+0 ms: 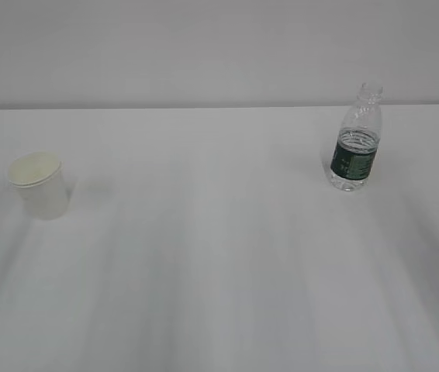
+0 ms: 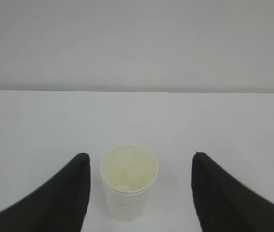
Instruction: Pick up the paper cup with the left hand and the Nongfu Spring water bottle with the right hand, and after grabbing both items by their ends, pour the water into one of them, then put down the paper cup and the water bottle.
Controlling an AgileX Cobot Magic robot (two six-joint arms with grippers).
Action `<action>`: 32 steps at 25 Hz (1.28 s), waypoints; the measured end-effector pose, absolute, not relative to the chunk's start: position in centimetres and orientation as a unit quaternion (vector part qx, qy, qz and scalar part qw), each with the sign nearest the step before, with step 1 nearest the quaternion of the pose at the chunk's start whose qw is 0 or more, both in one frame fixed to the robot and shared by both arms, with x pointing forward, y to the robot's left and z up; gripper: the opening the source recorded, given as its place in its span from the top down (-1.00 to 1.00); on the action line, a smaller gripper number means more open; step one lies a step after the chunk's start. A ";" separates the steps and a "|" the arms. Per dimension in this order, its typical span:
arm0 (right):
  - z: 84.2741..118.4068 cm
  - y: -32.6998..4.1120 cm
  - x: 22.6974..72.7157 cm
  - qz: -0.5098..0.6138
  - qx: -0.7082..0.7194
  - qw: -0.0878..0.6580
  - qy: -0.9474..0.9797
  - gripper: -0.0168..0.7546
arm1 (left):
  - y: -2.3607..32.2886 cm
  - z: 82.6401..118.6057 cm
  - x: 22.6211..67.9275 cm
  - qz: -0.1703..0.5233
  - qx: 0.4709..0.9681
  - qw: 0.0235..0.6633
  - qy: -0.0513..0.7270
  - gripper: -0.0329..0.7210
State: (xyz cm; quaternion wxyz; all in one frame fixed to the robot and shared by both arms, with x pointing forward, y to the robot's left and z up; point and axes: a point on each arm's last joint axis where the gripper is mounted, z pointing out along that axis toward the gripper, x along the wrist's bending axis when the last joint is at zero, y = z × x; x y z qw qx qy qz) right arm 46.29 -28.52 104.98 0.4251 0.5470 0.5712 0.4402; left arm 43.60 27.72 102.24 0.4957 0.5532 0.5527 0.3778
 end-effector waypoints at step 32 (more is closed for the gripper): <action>96.3 -27.1 49.8 0.477 0.526 0.385 0.589 -0.08 | 25.7 97.0 48.4 0.333 0.565 0.558 0.509 -0.34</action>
